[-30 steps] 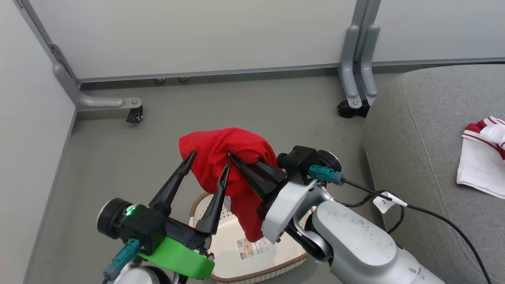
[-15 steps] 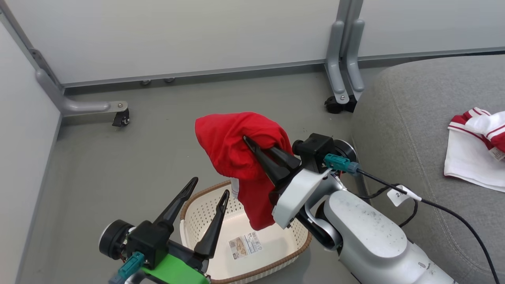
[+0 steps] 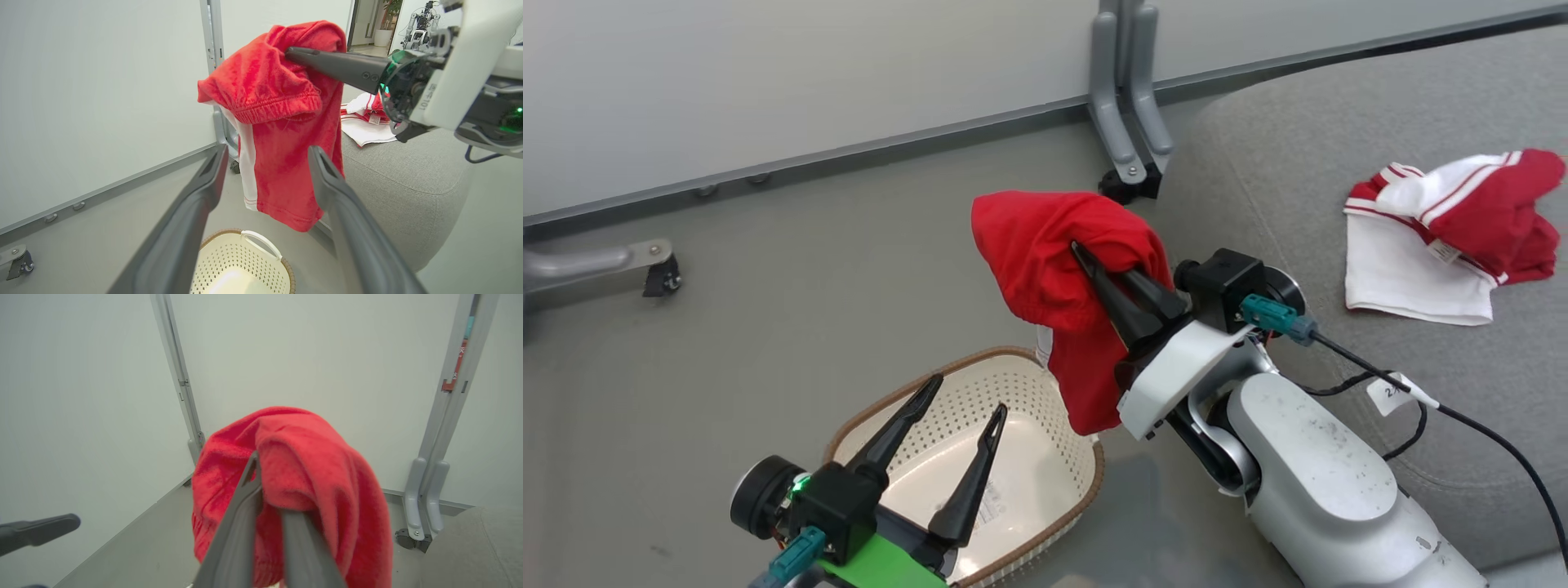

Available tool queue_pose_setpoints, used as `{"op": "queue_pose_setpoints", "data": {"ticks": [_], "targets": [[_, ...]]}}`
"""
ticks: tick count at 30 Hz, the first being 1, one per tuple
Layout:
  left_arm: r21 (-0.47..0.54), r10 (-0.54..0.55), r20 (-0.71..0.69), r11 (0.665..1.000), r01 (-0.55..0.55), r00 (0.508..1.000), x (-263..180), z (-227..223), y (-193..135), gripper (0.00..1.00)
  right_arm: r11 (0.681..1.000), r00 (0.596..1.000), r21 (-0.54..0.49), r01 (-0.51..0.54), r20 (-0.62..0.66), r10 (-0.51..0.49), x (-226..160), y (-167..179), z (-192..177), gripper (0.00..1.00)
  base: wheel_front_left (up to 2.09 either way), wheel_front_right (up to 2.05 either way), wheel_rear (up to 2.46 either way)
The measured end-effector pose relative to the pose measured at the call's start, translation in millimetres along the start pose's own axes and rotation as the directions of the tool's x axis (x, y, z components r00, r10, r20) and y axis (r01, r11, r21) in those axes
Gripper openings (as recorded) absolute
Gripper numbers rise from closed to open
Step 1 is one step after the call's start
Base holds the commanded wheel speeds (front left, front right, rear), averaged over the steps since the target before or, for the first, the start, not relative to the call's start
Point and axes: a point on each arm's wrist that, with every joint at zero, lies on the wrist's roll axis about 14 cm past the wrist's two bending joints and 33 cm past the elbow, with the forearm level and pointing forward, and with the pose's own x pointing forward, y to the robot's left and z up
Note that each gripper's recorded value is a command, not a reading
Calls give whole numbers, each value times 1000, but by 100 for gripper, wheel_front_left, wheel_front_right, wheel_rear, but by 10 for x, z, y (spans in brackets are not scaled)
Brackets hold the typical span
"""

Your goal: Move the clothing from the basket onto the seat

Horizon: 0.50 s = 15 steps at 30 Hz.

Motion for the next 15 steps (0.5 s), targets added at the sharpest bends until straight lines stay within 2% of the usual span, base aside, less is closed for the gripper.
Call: {"op": "queue_pose_setpoints", "data": {"ticks": [7, 15], "targets": [[-12, -131, -33, 991, 131, 991, 228, -98, -232, 100, 987, 987, -12, 163, -1, -163, -304, -488, -19, 0, 0, 0, 0], [-33, -290, -69, 957, 288, 955, 451, -223, -550, 100, 930, 930, -26, 367, -8, -367, -808, -1024, -58, 0, 0, 0, 0]]}}
